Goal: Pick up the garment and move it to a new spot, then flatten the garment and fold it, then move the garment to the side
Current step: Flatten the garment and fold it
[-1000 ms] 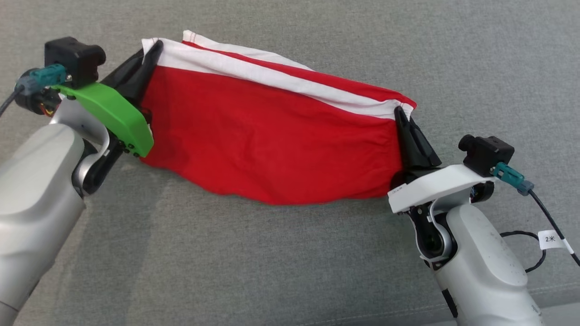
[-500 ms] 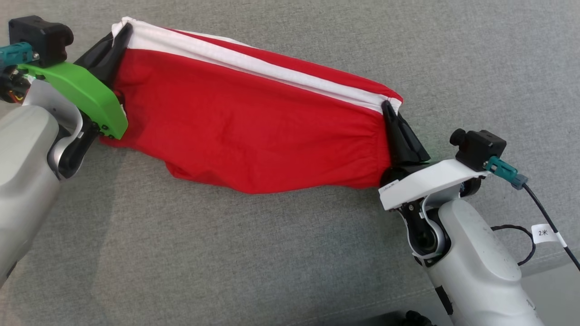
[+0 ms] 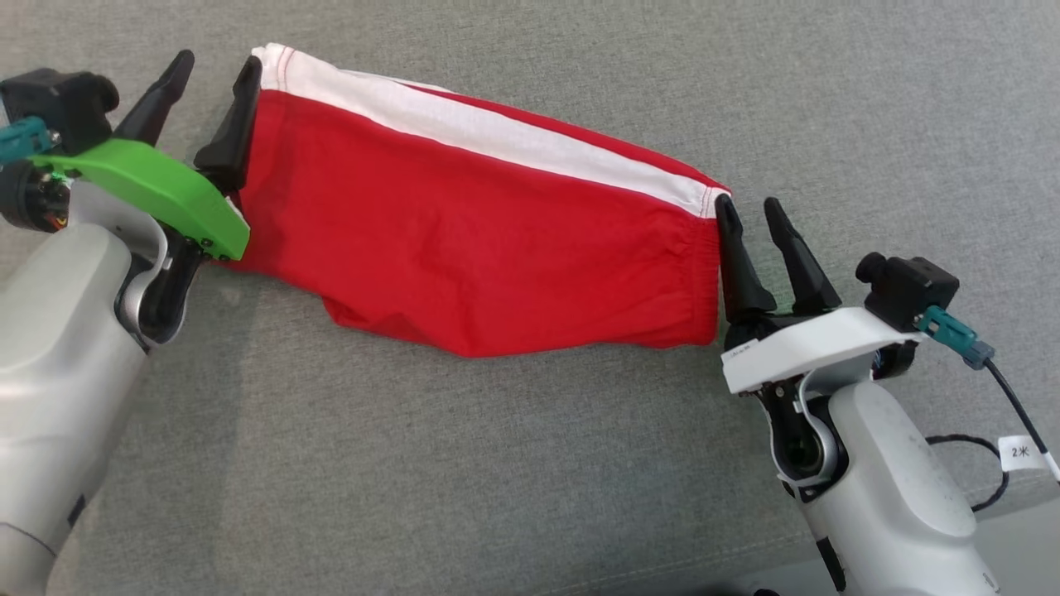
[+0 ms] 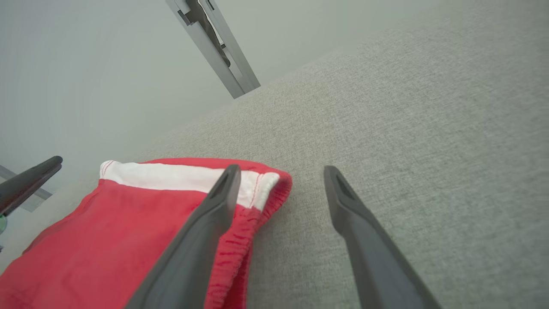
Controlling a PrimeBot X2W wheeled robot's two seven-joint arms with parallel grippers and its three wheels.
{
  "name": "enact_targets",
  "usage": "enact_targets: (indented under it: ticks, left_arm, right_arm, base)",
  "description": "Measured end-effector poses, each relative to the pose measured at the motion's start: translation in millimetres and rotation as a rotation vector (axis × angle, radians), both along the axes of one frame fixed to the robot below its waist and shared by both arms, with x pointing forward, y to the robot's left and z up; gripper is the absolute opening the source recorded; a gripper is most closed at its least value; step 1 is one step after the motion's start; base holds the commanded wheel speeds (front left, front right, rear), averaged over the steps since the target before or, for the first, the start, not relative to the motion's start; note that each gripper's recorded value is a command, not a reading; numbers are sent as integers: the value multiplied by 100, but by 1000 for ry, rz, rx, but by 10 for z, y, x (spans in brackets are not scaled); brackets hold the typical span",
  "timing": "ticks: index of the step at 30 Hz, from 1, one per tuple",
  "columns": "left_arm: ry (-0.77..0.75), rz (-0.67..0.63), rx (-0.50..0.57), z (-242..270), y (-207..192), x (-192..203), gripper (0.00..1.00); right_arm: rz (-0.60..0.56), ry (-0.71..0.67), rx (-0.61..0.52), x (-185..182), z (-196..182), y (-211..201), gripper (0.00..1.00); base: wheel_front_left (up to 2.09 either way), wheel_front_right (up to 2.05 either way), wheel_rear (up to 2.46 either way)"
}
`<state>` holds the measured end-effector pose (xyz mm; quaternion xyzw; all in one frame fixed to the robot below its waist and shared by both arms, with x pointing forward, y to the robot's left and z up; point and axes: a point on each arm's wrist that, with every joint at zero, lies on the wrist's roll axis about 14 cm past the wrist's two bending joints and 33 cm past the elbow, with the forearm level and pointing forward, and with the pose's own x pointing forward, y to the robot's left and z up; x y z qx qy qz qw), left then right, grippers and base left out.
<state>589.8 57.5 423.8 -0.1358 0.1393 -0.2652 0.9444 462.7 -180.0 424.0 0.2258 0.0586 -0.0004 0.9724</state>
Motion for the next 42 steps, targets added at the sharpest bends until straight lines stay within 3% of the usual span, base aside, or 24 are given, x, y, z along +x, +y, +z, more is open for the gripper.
enact_targets:
  ticks: [7,13,23,24,25,26,34,42]
  left_arm:
    - [54,80,-39,-176,191,-361,100]
    - [113,87,-51,-369,122,-536,100]
    - [159,82,45,-630,131,-606,100]
    - [165,83,49,-646,130,-615,81]
    - [168,84,53,-660,130,-627,13]
    - [165,75,64,-663,120,-640,0]
    - [170,147,16,-547,230,-748,0]
    - [176,261,-3,-520,452,-1204,0]
  right_arm:
    - [-33,-6,-53,-94,46,-137,100]
    - [-71,-6,-78,-139,58,-279,100]
    - [-114,8,-93,-247,41,-433,100]
    - [-117,9,-93,-259,41,-442,100]
    - [-119,10,-94,-271,42,-448,100]
    - [-121,9,-96,-280,47,-455,100]
    - [-118,-1,-116,-351,108,-448,100]
    - [-66,-16,-126,-431,174,-264,100]
  base:
    - [0,0,0]
    - [0,0,0]
    - [0,0,0]
    - [0,0,0]
    - [0,0,0]
    - [0,0,0]
    - [0,0,0]
    - [0,0,0]
